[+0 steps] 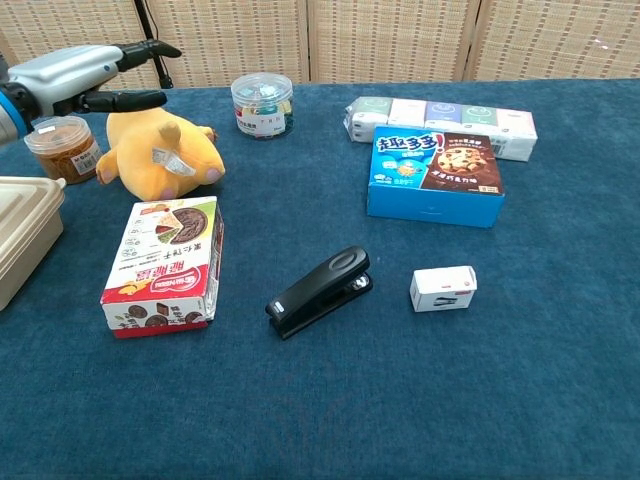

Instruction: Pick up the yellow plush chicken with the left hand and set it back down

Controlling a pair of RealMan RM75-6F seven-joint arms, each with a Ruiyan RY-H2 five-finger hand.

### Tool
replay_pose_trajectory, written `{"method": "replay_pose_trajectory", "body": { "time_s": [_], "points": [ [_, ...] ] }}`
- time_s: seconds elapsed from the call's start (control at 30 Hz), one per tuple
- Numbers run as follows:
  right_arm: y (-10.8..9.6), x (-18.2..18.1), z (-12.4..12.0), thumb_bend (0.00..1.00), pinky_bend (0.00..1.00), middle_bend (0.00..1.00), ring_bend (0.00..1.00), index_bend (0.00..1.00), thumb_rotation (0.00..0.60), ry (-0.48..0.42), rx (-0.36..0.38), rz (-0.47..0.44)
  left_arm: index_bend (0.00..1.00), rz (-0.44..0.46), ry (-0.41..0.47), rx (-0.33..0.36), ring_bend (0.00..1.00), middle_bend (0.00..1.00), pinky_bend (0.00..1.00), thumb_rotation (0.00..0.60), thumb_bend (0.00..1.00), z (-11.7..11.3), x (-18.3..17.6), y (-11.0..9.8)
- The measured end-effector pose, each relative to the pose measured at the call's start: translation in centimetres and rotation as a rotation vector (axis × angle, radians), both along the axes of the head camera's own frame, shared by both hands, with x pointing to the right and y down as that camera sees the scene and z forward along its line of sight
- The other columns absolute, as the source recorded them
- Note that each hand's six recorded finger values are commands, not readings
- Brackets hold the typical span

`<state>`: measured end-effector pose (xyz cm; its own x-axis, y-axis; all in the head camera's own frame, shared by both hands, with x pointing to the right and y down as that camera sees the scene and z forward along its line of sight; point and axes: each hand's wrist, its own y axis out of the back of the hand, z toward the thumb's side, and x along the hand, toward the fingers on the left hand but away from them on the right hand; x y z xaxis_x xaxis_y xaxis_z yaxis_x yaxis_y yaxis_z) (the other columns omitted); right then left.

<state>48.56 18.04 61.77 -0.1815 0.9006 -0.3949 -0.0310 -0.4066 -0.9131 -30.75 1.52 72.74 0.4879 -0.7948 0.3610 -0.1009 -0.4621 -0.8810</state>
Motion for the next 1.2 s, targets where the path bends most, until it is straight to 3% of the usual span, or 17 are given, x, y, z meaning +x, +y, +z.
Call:
{"method": "replay_pose_trajectory", "body": {
  "time_s": [0.2,0.53,0.83,1.2],
  "points": [
    [-0.1,0.5,0.1,0.0,0.0,0.0,0.0,0.0,0.6,0.003,-0.004,0.017,0.0,0.035,-0.011,-0.027,0.0,0.0,0.0,0.0,0.0,1.1,2.2,0.2],
    [-0.1,0.8,0.1,0.0,0.0,0.0,0.0,0.0,0.6,-0.004,-0.003,0.031,0.0,-0.016,-0.058,-0.061,0.0,0.0,0.0,0.0,0.0,2.0,1.7,-0.7],
    [0.0,0.7,0.0,0.0,0.0,0.0,0.0,0.0,0.6,-0.027,-0.004,0.04,0.0,-0.025,-0.074,-0.11,0.0,0.0,0.0,0.0,0.0,3.3,2.4,0.0],
    [-0.2,1.2,-0.4,0.0,0.0,0.0,0.0,0.0,0.6,-0.035,0.003,0.056,0.0,0.057,-0.057,-0.104,0.0,0.0,0.0,0.0,0.0,3.6,4.0,1.7]
  ]
}}
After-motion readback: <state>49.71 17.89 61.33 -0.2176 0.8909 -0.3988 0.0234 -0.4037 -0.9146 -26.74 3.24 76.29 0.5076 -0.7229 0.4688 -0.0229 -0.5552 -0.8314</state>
